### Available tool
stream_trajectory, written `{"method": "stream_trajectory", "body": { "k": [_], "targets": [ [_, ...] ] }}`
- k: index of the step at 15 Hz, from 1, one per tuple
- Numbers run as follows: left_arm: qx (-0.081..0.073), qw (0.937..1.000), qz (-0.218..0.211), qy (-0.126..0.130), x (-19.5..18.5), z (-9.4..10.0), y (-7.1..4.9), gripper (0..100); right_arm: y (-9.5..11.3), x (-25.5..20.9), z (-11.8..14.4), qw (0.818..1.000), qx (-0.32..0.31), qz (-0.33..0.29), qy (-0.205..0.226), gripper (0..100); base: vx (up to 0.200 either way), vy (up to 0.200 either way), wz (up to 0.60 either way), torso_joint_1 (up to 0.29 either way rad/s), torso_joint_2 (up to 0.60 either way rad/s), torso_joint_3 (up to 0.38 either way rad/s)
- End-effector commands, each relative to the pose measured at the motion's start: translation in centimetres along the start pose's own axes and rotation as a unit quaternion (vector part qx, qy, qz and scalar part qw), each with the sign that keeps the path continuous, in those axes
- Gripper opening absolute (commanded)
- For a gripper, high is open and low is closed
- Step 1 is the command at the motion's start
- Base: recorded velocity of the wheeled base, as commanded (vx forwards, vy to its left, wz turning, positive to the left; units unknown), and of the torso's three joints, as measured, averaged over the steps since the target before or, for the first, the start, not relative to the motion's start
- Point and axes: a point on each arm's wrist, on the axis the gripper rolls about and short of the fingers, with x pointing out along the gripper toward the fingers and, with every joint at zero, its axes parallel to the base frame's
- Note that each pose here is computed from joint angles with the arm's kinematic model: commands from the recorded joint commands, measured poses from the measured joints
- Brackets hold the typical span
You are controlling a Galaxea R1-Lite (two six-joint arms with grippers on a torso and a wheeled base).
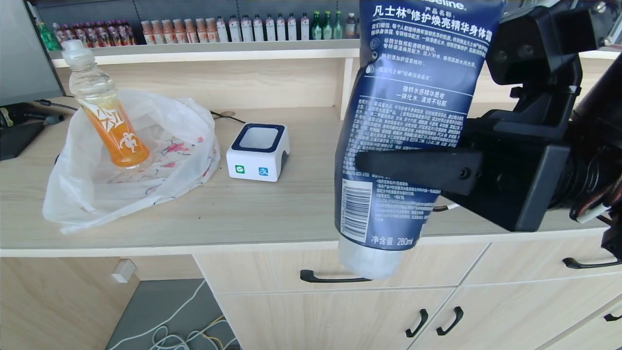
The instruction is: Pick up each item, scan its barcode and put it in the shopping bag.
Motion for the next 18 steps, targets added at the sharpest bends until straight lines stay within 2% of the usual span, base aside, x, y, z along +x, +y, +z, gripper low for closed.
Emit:
{"method": "stream_trajectory", "body": {
  "k": [1, 8, 18],
  "targets": [
    [0.000, 1.0000, 0.000, 0.000, 0.0, 0.0, 0.0, 0, 0.0, 0.9, 0.5, 1.000, 0.003, 0.014, -0.003, 0, 0.000, 0.000, 0.00, 0.000, 0.00, 0.000],
    [0.000, 1.0000, 0.000, 0.000, 0.0, 0.0, 0.0, 0, -1.3, 1.8, -0.3, 1.000, 0.020, 0.011, 0.003, 0, 0.000, 0.000, 0.00, 0.000, 0.00, 0.000],
    [0.000, 1.0000, 0.000, 0.000, 0.0, 0.0, 0.0, 0, -0.1, 2.6, -1.1, 0.999, 0.029, -0.016, -0.010, 0, 0.000, 0.000, 0.00, 0.000, 0.00, 0.000]
  ]
}}
